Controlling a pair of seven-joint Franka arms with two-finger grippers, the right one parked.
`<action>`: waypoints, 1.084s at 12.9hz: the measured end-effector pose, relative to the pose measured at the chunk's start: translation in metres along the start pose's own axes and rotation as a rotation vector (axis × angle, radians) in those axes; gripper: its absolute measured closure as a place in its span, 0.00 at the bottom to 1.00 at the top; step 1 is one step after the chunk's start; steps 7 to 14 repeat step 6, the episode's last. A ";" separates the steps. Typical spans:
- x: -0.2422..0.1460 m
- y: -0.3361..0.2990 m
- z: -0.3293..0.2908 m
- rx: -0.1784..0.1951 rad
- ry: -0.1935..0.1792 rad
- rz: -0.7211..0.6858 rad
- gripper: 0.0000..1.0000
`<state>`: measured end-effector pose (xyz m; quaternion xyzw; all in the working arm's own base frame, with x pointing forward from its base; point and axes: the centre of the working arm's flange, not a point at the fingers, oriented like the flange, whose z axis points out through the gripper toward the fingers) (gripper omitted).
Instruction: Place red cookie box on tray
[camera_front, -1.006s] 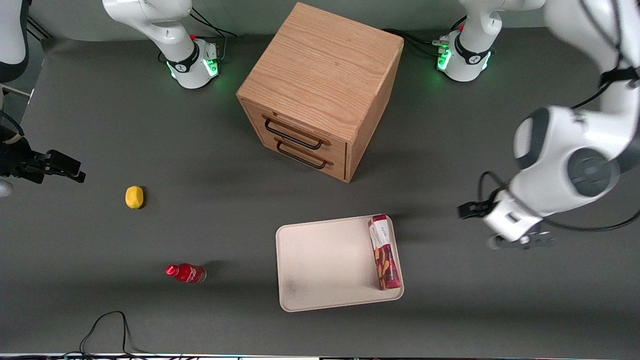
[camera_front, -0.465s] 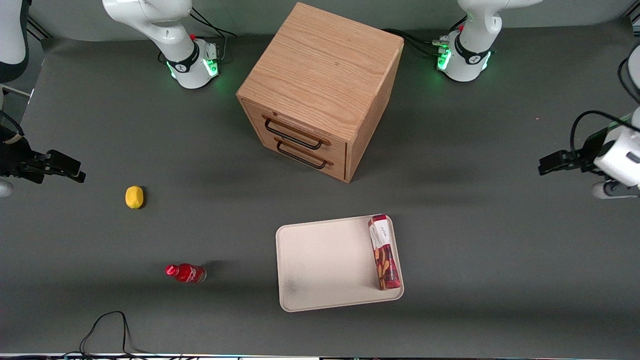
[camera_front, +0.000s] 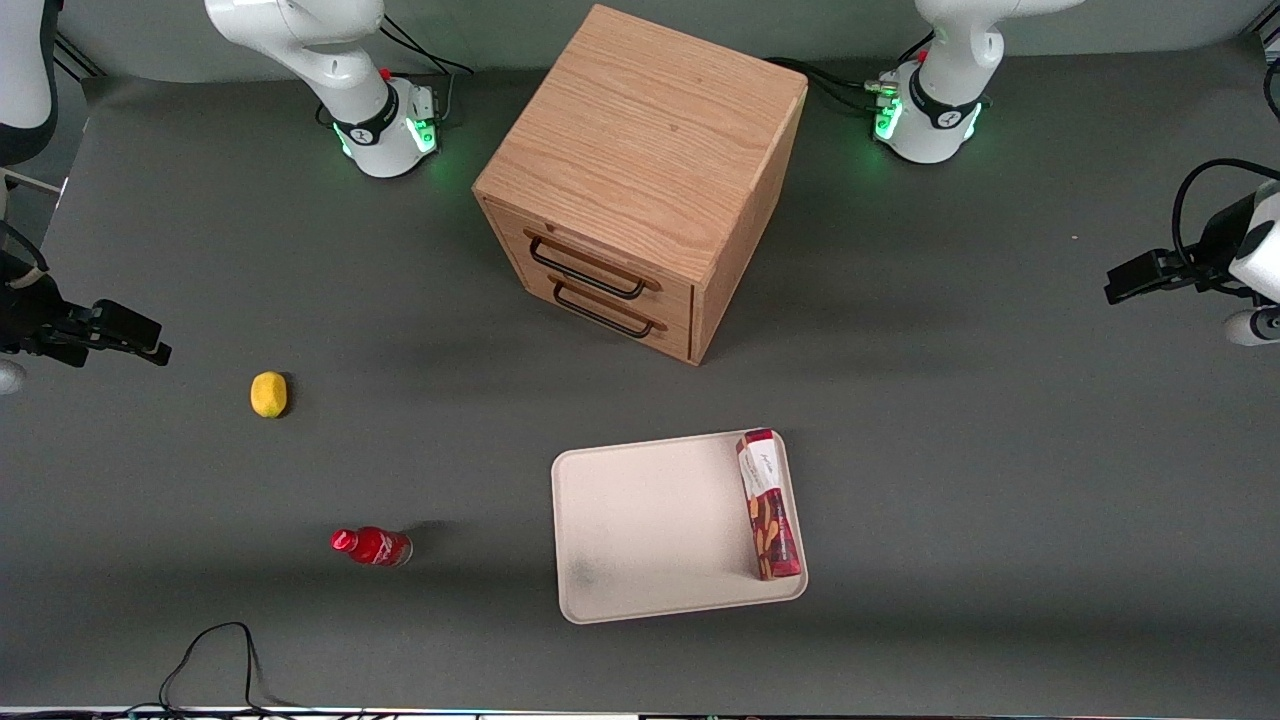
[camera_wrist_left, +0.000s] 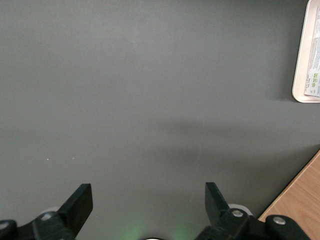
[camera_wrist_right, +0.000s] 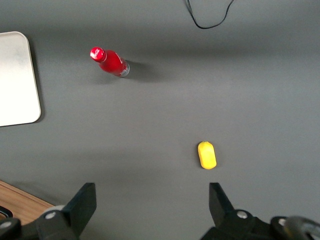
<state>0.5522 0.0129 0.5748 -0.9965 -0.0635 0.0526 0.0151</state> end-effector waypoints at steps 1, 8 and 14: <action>-0.001 0.006 0.001 0.002 -0.004 0.007 0.00; 0.005 0.031 -0.010 0.005 0.022 0.026 0.00; 0.005 0.031 -0.010 0.005 0.022 0.026 0.00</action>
